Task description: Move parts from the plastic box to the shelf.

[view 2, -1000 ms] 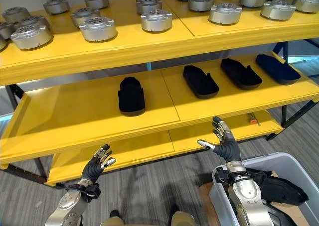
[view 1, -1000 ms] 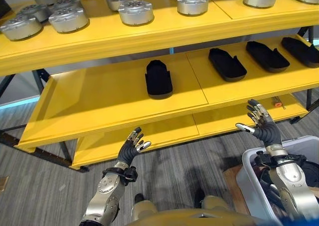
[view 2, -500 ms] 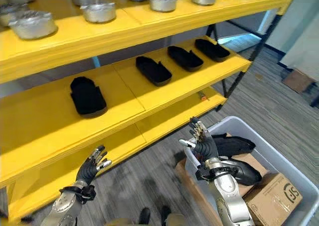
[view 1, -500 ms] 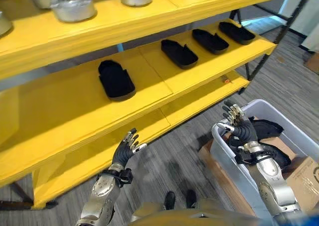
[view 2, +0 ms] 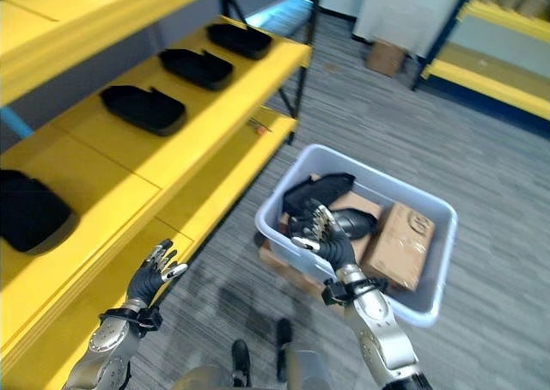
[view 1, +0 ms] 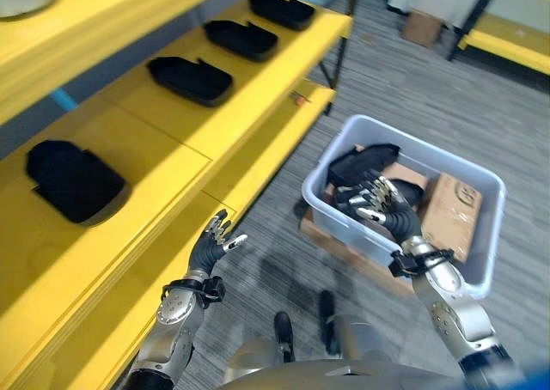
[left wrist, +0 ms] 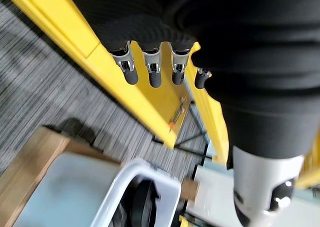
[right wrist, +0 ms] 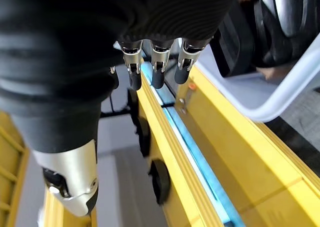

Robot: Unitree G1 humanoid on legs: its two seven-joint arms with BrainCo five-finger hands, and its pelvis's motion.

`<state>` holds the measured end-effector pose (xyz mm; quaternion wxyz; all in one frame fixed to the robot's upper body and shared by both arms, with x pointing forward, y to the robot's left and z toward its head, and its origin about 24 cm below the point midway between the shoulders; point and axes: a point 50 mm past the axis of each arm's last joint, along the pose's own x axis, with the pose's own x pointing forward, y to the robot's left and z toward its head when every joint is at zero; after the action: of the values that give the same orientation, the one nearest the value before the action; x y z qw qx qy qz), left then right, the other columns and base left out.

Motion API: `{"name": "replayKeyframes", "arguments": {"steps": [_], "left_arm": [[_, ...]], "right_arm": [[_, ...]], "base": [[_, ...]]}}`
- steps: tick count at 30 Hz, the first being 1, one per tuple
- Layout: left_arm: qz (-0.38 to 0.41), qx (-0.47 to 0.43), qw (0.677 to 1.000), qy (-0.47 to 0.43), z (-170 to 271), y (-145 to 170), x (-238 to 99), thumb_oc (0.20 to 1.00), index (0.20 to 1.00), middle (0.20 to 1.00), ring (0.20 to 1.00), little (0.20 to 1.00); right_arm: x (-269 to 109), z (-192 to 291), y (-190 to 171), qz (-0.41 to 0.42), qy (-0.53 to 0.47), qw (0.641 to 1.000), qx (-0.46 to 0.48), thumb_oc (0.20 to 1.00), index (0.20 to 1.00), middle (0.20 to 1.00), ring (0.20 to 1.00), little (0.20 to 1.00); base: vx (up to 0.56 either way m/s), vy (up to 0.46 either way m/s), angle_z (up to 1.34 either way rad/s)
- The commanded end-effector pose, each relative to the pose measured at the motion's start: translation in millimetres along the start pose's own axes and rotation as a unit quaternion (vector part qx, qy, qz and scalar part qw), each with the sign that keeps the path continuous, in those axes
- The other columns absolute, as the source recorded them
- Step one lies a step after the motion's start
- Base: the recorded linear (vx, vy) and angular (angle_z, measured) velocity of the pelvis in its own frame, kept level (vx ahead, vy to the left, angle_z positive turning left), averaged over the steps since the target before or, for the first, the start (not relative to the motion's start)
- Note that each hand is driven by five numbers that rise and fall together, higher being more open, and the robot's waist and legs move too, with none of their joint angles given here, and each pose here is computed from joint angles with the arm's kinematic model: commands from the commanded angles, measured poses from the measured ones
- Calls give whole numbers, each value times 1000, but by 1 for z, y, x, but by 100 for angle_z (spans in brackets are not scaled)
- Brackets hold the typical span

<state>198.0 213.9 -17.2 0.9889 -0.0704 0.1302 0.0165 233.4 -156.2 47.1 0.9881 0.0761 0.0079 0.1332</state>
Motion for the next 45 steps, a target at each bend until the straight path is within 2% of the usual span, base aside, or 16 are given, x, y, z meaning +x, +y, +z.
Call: {"name": "replayKeyframes", "arguments": {"steps": [1,23,30,33,38,45], "left_arm": [[16,0,999,-39,14,10,-6,1000,1000,1000,1000,1000],[-23,-15,999,-36,10,-13,4,1000,1000,1000,1000,1000],[-4,-27,999,-44,13,-11,4,1000,1000,1000,1000,1000],[-7,-32,998,-60,20,-10,7,1000,1000,1000,1000,1000],[2,17,996,-88,39,1,16,1000,1000,1000,1000,1000],[-15,48,993,-106,50,-7,24,1000,1000,1000,1000,1000]], "right_arm": [[10,23,4,15,-59,998,6,1000,1000,1000,1000,1000],[-12,31,-29,-52,-71,996,-8,1000,1000,1000,1000,1000],[-13,29,-40,-85,-66,994,-29,1000,1000,1000,1000,1000],[-11,20,-32,-68,-47,996,-24,1000,1000,1000,1000,1000],[-3,14,-15,-40,-41,998,10,1000,1000,1000,1000,1000],[0,16,-6,-9,-43,999,18,1000,1000,1000,1000,1000]], "base": [[32,-88,-129],[78,-129,-5],[152,240,-23],[266,584,-133],[58,275,-86],[54,-27,-16]]}}
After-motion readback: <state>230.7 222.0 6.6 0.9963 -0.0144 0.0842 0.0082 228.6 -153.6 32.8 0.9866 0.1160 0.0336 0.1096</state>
